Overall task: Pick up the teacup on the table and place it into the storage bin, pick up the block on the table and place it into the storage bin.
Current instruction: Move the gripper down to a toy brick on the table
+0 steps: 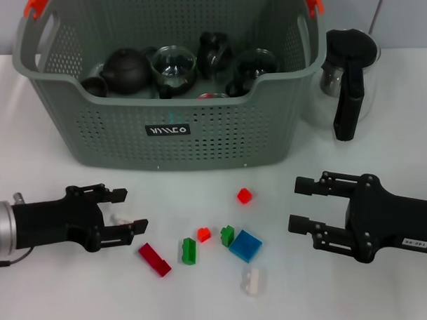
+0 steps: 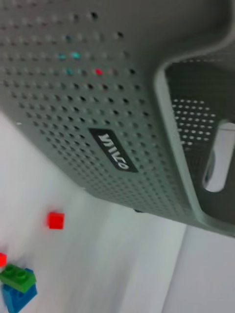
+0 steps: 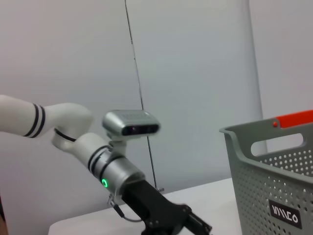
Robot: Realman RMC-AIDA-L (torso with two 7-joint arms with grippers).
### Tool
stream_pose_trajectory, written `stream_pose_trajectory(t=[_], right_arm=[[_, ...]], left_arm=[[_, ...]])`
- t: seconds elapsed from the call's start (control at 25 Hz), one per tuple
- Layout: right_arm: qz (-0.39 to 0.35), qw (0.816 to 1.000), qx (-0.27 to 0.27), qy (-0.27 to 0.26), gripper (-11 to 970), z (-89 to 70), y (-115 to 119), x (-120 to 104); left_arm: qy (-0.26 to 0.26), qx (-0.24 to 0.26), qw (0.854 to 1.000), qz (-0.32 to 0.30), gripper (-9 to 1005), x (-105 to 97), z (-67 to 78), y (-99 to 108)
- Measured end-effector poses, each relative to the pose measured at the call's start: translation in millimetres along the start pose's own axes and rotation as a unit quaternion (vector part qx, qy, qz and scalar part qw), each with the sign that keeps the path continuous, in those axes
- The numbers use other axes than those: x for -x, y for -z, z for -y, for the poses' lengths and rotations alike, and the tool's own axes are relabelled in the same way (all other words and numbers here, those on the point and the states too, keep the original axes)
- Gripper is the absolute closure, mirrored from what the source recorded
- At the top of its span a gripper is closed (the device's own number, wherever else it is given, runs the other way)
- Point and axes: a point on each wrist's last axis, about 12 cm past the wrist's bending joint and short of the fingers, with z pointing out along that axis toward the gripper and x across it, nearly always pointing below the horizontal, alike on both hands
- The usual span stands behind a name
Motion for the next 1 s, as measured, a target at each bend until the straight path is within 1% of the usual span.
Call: stream_pose_trajectory(t=[0.08,0.2,0.4,0.52,1.0], right_arm=[[0.0,1.0,0.0,0.0,335,-0.2,0,0],[0.0,1.0,-0.001,-0.001,335,-0.5,1,-1],[0.0,1.0,-0.001,-0.001,334,-0.6,1,-1],[0.0,1.0,-0.001,-0.001,334,-0.6,1,-1],[0.0,1.0,-0.002,-0.001,334,-0.7,1,-1]], left_arm=[[0.007,-0.002,1.0,-0.003,223,-1,-2.0,-3],[0.012,0.009,1.0,-0.008,247,-3,-4.9,-5],[0.017,0.035,0.999,-0.023,255,-11,-7.5,-6],[0.019,0.04,0.999,-0.027,260,-13,-7.3,-7],[0.024,0.021,0.998,-0.045,281,-19,-0.8,-8]])
